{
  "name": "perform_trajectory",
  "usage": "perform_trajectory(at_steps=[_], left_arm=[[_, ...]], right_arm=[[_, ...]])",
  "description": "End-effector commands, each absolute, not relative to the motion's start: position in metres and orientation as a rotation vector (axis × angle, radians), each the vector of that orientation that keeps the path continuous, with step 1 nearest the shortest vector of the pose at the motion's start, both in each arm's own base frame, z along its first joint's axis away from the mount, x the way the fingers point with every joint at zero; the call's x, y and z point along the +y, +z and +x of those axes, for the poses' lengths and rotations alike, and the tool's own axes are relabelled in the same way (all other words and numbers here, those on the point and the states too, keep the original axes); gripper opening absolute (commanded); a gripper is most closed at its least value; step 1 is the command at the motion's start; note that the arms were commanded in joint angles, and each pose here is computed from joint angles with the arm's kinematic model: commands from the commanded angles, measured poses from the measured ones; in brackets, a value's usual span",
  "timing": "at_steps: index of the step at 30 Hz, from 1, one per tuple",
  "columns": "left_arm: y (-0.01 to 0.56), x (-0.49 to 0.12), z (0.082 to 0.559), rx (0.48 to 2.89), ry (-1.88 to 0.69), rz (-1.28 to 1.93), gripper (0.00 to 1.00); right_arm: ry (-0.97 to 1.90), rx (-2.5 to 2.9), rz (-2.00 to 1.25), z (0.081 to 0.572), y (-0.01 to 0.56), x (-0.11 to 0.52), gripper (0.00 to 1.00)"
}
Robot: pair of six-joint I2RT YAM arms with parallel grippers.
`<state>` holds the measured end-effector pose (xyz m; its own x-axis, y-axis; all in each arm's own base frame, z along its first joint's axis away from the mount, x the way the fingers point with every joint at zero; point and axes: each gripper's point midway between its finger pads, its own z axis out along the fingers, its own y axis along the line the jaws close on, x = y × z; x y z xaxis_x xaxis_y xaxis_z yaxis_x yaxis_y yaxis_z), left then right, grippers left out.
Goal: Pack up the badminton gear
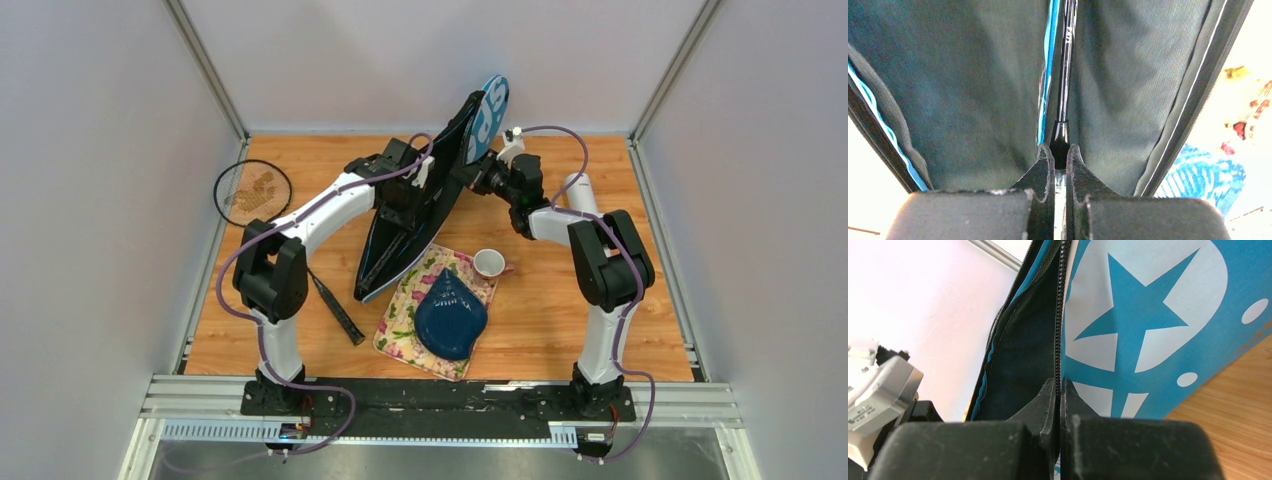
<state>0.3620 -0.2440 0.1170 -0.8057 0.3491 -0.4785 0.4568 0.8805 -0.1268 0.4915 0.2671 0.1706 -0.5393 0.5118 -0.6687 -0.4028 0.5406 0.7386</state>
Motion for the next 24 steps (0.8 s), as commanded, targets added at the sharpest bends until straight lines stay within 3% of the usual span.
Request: perform_trajectory(at_steps=[1, 14, 15, 16, 19, 24], left_arm=[[0.133, -0.271, 0.385, 2.545, -0.371, 0.537, 0.00], [0.084, -0.271, 0.392, 2.588, -0.317, 0.564, 0.00], [0.086, -0.268, 0.392, 2.599, -0.302, 0.552, 0.05], [0.089, -0.265, 0.394, 2.601, -0.293, 0.536, 0.27], [0.125, -0.264, 0.390, 2.563, -0.354, 0.517, 0.64], [0.231, -0.272, 0.356, 2.344, -0.622, 0.506, 0.69]], right_arm=[[1.179, 1.730, 0.049, 0.490, 0.195, 0.268, 0.00], [1.183, 1.715, 0.035, 0.490, 0.204, 0.269, 0.00], [1.181, 1.717, 0.030, 0.490, 0.204, 0.269, 0.00], [1.178, 1.718, 0.029, 0.490, 0.205, 0.268, 0.00], [1.170, 1.720, 0.024, 0.490, 0.205, 0.267, 0.00], [1.161, 1.723, 0.024, 0.491, 0.204, 0.264, 0.00]])
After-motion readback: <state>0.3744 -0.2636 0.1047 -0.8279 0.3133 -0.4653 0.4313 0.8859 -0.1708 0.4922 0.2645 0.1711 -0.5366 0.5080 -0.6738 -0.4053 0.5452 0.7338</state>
